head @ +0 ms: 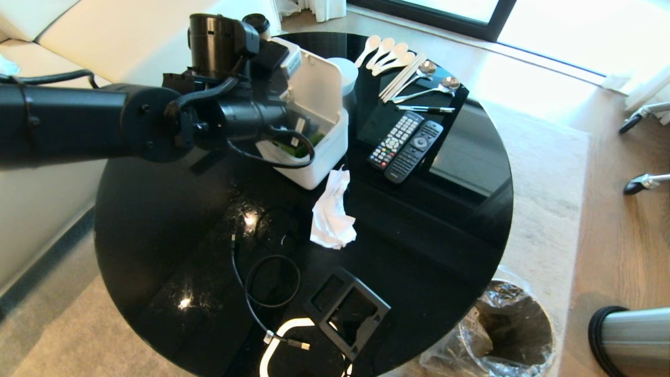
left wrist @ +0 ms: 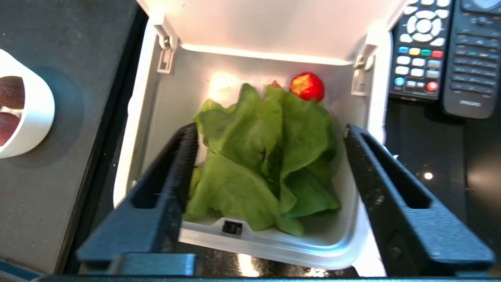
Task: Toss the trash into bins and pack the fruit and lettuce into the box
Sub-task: Close the lid of the desktop trash can
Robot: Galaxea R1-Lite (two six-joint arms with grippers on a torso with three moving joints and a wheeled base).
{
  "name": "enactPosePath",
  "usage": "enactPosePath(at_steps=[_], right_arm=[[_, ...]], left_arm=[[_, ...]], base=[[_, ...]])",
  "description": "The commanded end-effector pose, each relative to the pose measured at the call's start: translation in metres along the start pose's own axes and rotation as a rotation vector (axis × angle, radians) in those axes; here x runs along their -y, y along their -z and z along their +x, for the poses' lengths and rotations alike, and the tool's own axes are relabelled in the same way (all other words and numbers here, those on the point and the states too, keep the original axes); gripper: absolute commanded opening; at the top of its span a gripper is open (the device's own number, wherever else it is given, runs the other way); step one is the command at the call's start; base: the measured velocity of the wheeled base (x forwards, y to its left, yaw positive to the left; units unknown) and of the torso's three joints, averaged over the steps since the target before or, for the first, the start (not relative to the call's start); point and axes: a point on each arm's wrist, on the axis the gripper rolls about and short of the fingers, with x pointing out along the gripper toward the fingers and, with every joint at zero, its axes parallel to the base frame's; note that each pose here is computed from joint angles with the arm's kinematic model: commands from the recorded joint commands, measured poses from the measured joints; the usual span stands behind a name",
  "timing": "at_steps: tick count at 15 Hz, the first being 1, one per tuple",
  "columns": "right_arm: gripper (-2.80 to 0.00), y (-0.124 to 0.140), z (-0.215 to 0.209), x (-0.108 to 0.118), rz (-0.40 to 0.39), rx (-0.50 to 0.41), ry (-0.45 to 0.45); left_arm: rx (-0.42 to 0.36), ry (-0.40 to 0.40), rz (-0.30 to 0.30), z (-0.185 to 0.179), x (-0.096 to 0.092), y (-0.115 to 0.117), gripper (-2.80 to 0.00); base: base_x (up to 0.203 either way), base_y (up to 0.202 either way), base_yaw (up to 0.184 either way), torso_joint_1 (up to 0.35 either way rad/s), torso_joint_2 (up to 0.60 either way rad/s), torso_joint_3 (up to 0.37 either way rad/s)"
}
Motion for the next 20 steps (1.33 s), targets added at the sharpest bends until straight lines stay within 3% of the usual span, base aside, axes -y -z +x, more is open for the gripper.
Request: enactPosePath(at_steps=[1, 10, 16, 17, 20], right_arm=[[-2.8, 0.0, 0.0, 0.0, -0.001, -0.001, -0.001], [-2.8, 0.0, 0.0, 0.0, -0.001, -0.001, -0.001], [-2.8, 0.0, 0.0, 0.0, -0.001, -0.001, -0.001], [-2.8, 0.0, 0.0, 0.0, -0.001, -0.001, -0.001], [-2.8, 0.0, 0.0, 0.0, -0.001, -0.001, -0.001]], left_arm=[[0.008, 0.002, -0.009, -0.015, 0.0, -0.003, 0.0], [-0.058, 0.061, -0.013, -0.1, 0.007, 0.026, 0.0], [-0.052, 0.066, -0.014, -0.124, 0.005, 0.031, 0.0], [-0.049, 0.065, -0.015, -0.125, 0.005, 0.031, -2.8], [-0.04, 0.062, -0.017, -0.128, 0.003, 0.029, -2.8]], base=[[0.0, 0.0, 0.0, 0.0, 0.0, 0.0], [0.0, 0.0, 0.0, 0.0, 0.0, 0.0], [0.0, 0.0, 0.0, 0.0, 0.0, 0.0], [0.0, 0.0, 0.0, 0.0, 0.0, 0.0], [0.0, 0.0, 0.0, 0.0, 0.0, 0.0]])
